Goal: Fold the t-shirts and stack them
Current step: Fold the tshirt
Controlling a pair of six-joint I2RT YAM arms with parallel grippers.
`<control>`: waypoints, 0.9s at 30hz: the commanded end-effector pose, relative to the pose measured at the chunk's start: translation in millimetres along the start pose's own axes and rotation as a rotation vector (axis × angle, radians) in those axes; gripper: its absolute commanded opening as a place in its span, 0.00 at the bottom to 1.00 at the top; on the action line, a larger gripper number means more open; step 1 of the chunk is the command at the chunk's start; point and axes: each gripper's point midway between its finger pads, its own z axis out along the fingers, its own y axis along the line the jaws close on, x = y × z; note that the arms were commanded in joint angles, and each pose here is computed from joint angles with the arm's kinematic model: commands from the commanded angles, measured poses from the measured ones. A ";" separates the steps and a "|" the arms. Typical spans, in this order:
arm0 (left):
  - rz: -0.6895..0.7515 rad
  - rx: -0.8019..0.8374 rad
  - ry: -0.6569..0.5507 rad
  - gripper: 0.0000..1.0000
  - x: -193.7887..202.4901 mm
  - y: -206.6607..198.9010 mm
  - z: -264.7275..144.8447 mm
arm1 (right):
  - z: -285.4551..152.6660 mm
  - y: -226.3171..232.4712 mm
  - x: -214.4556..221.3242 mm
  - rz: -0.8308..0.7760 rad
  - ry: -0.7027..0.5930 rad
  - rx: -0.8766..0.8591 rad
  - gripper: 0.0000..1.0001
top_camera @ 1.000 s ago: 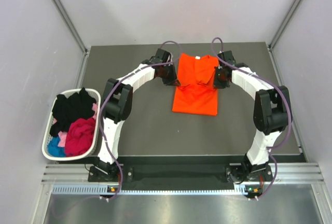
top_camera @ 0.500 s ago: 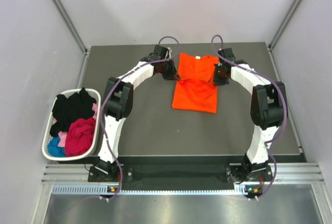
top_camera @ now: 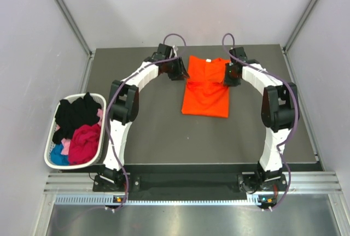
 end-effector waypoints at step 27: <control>0.127 0.015 0.109 0.42 103.6 11.4 -55.9 | -58.8 -2.1 94.6 0.031 0.081 -0.236 0.41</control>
